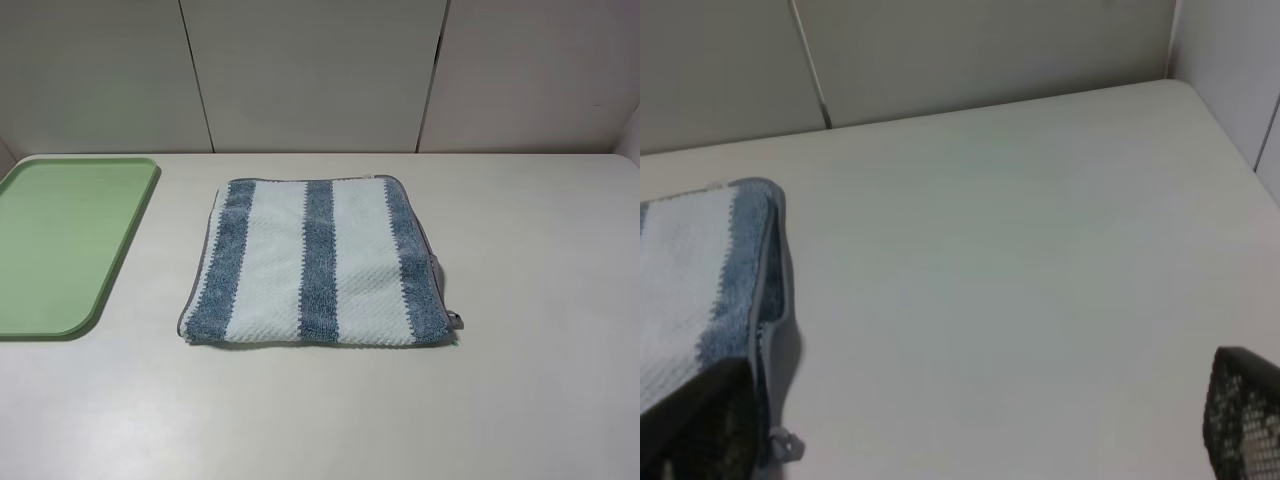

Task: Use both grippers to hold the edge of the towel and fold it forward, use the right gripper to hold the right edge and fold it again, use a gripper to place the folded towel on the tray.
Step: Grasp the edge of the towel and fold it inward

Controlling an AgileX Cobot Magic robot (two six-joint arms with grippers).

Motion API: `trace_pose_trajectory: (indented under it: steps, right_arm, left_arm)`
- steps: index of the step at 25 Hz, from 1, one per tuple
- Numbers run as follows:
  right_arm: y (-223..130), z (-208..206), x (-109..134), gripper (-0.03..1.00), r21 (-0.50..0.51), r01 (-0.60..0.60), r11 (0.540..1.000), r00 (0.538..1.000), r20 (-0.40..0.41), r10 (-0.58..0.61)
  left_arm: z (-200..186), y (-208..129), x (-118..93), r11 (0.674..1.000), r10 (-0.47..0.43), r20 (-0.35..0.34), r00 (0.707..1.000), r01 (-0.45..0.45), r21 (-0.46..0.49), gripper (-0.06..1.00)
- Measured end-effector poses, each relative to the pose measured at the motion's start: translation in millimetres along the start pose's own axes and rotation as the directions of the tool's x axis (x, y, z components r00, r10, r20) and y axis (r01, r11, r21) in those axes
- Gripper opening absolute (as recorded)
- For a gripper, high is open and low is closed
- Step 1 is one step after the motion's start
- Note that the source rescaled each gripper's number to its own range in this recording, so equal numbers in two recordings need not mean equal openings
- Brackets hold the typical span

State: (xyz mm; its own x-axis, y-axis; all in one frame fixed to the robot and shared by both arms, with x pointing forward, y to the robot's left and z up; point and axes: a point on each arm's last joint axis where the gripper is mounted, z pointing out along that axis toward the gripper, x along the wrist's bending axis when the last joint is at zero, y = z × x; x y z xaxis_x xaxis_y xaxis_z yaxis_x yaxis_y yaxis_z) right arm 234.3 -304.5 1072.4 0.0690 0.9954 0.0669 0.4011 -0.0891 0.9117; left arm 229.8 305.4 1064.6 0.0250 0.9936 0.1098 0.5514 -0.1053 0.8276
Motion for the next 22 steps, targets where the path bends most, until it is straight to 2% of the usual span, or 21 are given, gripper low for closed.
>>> trace_pose_trajectory:
  steps: [7, 11, 14, 18, 20, 22]
  right_arm:
    - [46.7, 13.4, 5.6, 1.0, 0.099, 0.065, 0.993, 0.998, 0.004, -0.066]
    - [74.7, 34.1, 9.8, 1.0, 0.182, 0.144, 0.973, 0.989, -0.007, -0.145]
    - [89.8, 53.5, 15.7, 1.0, 0.239, 0.207, 0.949, 0.978, -0.054, -0.2]
    - [100.0, 81.9, 31.2, 1.0, 0.311, 0.314, 0.897, 0.948, -0.162, -0.276]
    - [101.8, 95.3, 39.8, 1.0, 0.34, 0.368, 0.865, 0.927, -0.208, -0.312]
    - [103.1, 108.4, 50.2, 1.0, 0.355, 0.423, 0.834, 0.901, -0.261, -0.346]
  left_arm:
    - [4.0, 55.4, 5.1, 0.981, 0.172, 0.031, 0.985, -0.174, 0.087, 1.0]
    - [17.2, 89.2, -0.1, 0.958, 0.266, 0.148, 0.952, -0.278, 0.068, 1.0]
    - [31.2, 105.9, -8.7, 0.91, 0.383, 0.236, 0.893, -0.409, 0.071, 1.0]
    - [54.4, 117.8, -29.5, 0.801, 0.542, 0.329, 0.773, -0.594, 0.076, 1.0]
    - [64.5, 119.6, -42.9, 0.742, 0.599, 0.373, 0.708, -0.666, 0.072, 0.99]
    - [71.2, 119.9, -54.5, 0.696, 0.636, 0.406, 0.656, -0.715, 0.065, 0.99]
